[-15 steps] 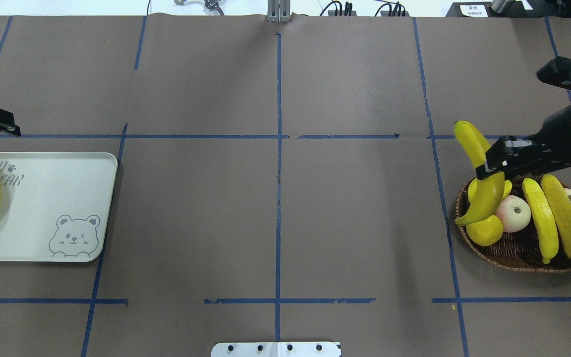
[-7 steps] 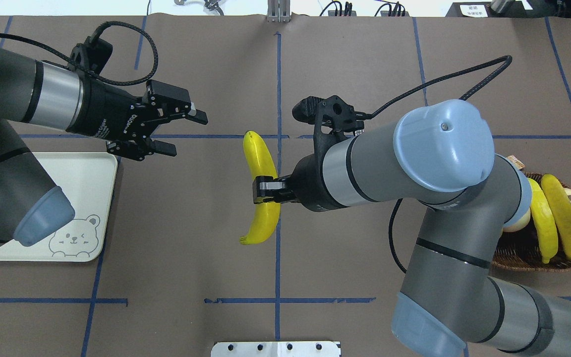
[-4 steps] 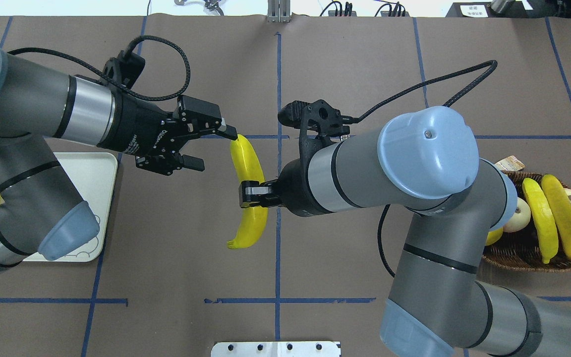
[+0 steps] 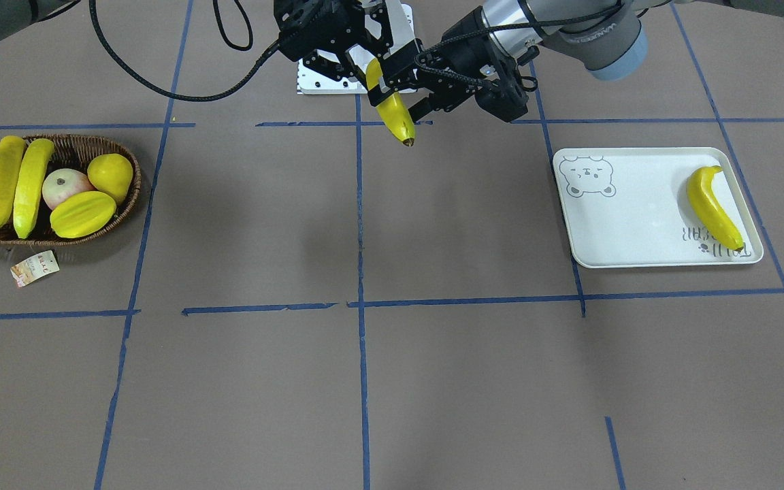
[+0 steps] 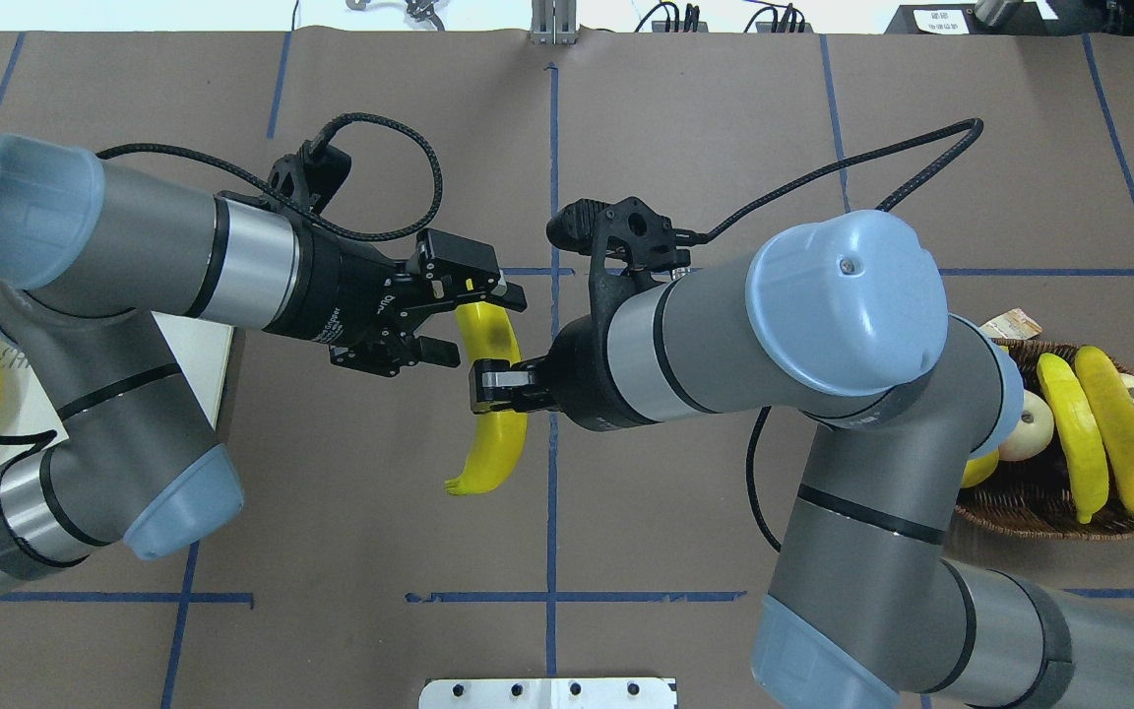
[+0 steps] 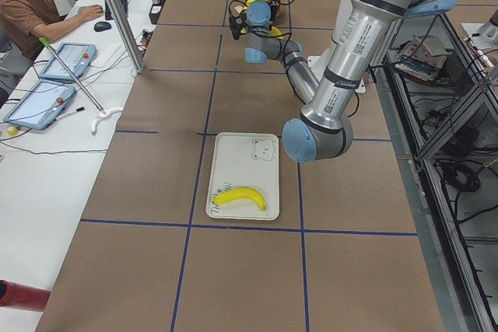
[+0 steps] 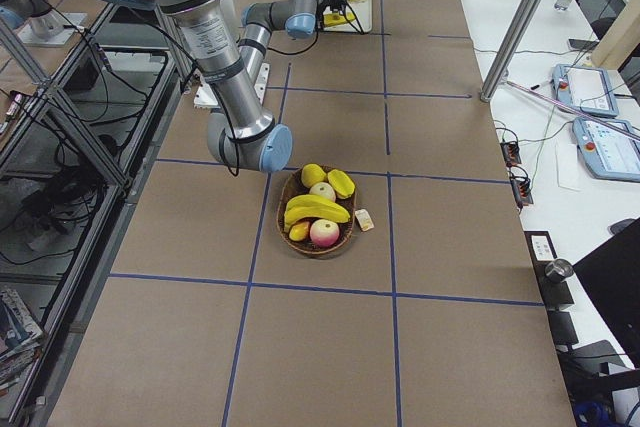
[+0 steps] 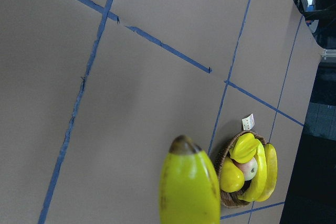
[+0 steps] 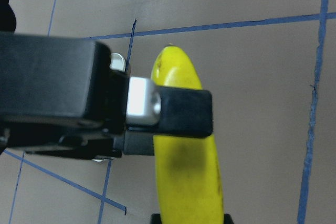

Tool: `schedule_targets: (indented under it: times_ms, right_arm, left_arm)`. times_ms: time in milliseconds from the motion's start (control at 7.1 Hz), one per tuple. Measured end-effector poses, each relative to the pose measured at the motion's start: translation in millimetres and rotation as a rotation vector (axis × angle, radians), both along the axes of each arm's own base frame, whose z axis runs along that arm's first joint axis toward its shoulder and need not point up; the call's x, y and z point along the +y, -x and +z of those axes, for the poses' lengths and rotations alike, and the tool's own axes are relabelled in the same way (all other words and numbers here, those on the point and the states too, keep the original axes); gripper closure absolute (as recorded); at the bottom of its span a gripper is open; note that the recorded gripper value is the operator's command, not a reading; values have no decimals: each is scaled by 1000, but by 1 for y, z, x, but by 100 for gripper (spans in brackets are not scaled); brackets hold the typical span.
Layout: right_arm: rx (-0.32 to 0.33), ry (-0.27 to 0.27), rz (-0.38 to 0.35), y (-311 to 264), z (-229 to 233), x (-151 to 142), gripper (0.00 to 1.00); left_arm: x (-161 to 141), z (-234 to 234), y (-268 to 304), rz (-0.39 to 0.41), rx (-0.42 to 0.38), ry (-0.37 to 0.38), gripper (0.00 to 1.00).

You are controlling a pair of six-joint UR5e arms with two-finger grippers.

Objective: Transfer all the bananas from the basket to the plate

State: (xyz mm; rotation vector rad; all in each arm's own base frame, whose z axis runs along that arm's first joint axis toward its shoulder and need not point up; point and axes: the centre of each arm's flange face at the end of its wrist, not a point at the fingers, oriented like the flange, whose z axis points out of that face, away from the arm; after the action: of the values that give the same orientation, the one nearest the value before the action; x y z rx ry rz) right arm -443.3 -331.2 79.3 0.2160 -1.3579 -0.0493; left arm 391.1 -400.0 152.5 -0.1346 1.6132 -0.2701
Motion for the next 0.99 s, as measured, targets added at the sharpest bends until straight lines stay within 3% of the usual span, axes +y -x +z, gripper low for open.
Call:
schedule_targets:
  times_ms: [141, 282, 422, 986]
  right_arm:
    - [-1, 0, 0, 0, 0, 0, 99]
    - [-3, 0, 0, 0, -1, 0, 81]
    - [-4, 0, 0, -1, -2, 1, 1]
    - [-24, 48, 11, -6, -6, 2, 0]
  left_arm:
    - [1, 0, 0, 1, 1, -1, 96]
    - [2, 2, -2, 3, -3, -3, 99]
    - [1, 3, -3, 4, -5, -6, 99]
    - [0, 17, -7, 8, -40, 19, 100]
